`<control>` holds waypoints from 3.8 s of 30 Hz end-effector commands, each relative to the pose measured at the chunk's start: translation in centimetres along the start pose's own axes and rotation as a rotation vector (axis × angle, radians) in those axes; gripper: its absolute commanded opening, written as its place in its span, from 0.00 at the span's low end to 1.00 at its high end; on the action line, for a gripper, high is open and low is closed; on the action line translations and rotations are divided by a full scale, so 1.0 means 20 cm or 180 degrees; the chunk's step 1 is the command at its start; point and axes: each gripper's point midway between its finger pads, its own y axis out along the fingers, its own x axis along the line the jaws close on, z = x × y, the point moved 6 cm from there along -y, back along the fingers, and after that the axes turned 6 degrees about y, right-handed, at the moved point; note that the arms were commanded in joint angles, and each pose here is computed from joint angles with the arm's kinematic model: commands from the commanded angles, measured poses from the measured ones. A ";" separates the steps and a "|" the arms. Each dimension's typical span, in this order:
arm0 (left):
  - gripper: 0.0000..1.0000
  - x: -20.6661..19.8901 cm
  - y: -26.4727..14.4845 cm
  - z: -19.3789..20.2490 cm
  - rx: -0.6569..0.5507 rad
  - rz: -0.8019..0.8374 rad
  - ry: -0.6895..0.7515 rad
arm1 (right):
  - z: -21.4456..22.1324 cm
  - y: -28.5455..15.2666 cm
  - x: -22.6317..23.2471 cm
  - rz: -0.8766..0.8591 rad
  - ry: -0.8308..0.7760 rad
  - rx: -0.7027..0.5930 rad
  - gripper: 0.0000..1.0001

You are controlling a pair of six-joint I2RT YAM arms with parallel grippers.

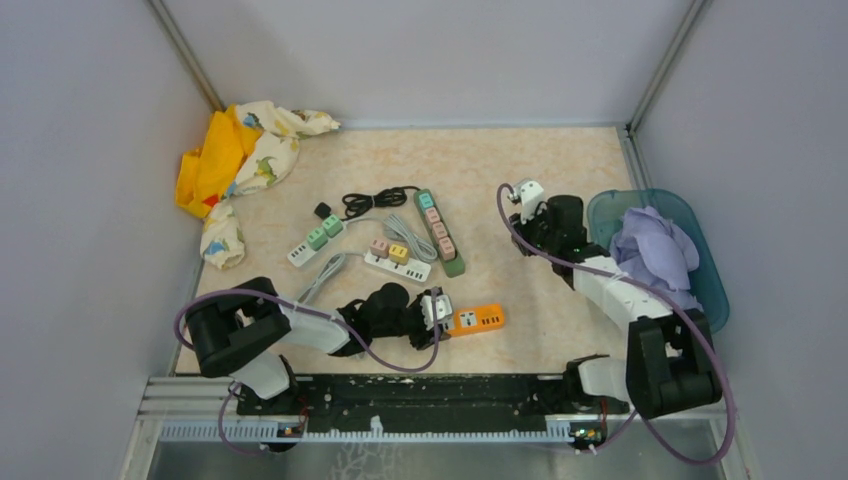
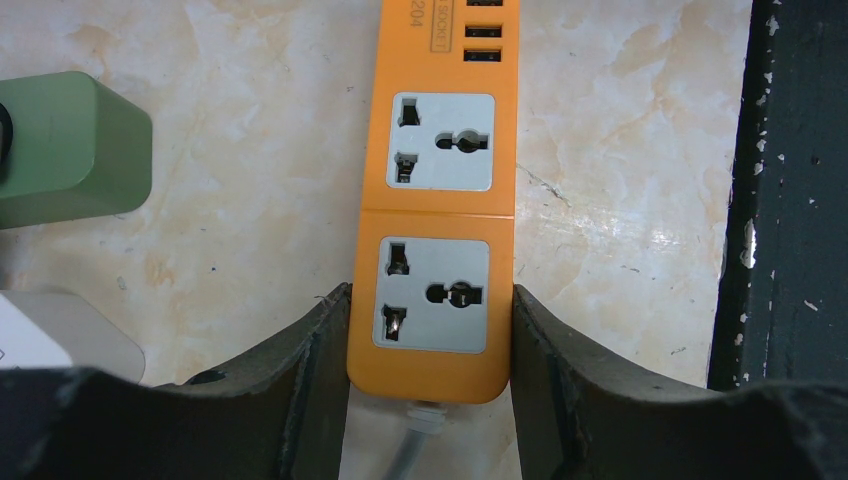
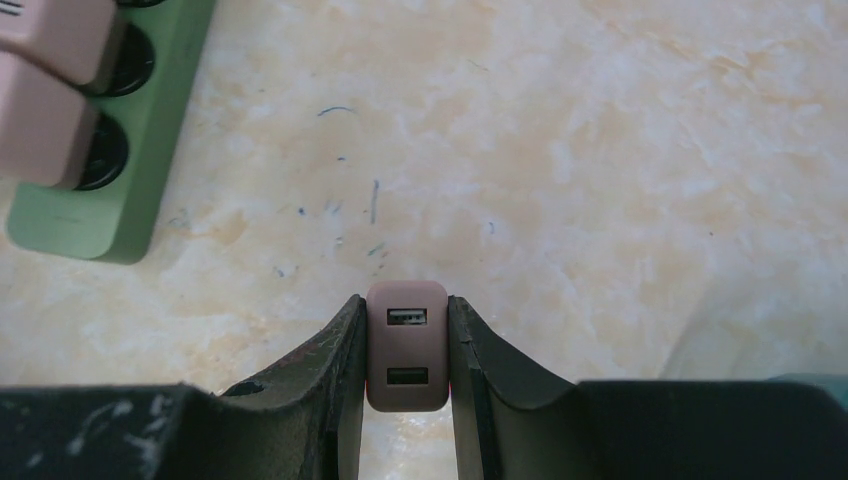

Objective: Pull the plug off the socket
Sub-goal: Place the plug at the center of the board, then pick up the socket from the center of the board.

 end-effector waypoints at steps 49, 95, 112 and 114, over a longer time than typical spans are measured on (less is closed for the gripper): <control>0.65 0.01 -0.04 -0.04 0.0160 -0.0131 -0.0297 | -0.03 -0.16 0.31 -0.1982 -0.0795 -0.0214 0.76; 1.00 0.43 -0.73 -0.45 -0.0944 -0.1572 -0.2096 | 0.22 -0.21 0.89 -0.3400 -0.1886 0.0317 0.99; 1.00 0.45 -0.79 -0.35 -0.0781 -0.1938 -0.2117 | 0.31 -0.16 1.09 -0.3355 -0.2290 0.0780 0.99; 1.00 0.45 -0.80 -0.35 -0.0766 -0.1968 -0.2113 | 0.31 -0.16 1.10 -0.3345 -0.2312 0.0793 0.99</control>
